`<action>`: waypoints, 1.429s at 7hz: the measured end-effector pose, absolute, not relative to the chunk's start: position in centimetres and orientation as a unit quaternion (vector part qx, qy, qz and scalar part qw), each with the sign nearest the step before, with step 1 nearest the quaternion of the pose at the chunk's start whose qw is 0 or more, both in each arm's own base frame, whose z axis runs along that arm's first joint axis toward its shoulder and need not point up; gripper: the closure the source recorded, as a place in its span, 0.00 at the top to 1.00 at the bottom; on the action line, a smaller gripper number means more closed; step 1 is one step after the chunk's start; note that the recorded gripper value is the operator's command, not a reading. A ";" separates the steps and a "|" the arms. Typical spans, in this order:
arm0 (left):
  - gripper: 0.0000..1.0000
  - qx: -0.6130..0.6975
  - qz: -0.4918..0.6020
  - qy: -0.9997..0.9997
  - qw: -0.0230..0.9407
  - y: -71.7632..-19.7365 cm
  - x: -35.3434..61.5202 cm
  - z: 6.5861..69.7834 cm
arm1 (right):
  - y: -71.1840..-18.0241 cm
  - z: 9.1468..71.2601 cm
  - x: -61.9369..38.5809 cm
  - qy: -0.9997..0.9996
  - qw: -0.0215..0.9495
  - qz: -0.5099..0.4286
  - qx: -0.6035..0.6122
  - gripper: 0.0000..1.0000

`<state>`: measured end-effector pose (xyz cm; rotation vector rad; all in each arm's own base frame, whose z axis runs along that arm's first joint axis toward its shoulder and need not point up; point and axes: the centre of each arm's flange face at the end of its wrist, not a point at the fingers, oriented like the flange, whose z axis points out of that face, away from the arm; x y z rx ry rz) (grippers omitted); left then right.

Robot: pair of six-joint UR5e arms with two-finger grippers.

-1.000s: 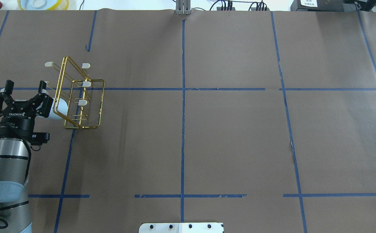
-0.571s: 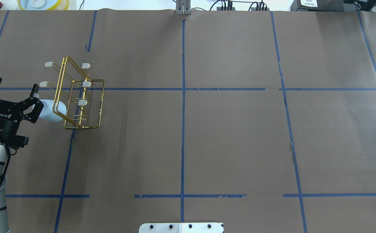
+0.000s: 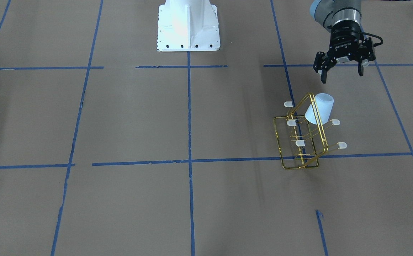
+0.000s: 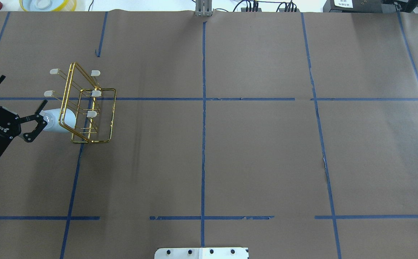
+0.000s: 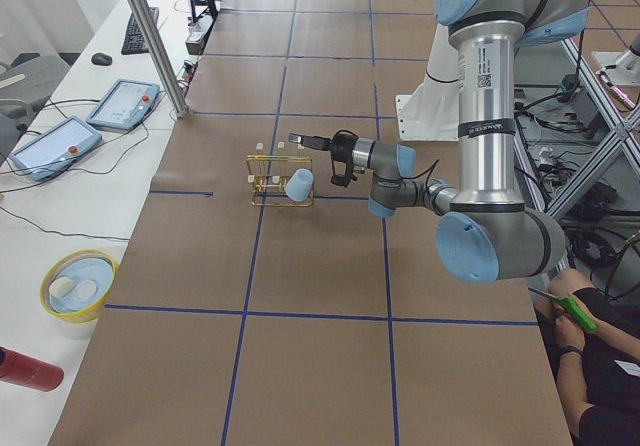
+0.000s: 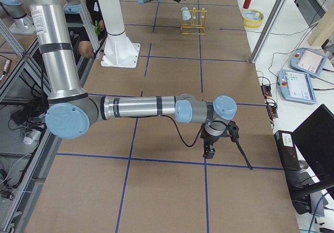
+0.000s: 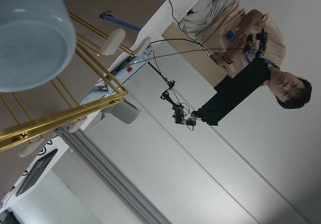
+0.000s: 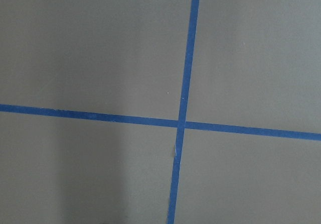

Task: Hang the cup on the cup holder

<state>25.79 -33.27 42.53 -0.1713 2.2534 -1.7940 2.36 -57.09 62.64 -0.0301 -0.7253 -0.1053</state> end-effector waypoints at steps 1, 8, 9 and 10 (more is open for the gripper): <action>1.00 -0.033 -0.604 0.779 0.166 -34.3 25.0 41.5 | -57.1 62.6 2.3 -0.355 0.933 -0.052 -0.015 1.00; 1.00 0.101 -0.538 0.670 0.502 -45.3 16.4 41.2 | -57.1 62.6 2.3 -0.355 0.933 -0.052 -0.015 1.00; 1.00 0.126 -0.514 0.637 0.561 -45.6 13.6 43.2 | -57.1 62.6 2.4 -0.355 0.933 -0.051 -0.015 1.00; 1.00 0.145 -0.483 0.604 0.617 -45.6 10.4 45.1 | -57.1 62.6 2.4 -0.355 0.933 -0.051 -0.015 1.00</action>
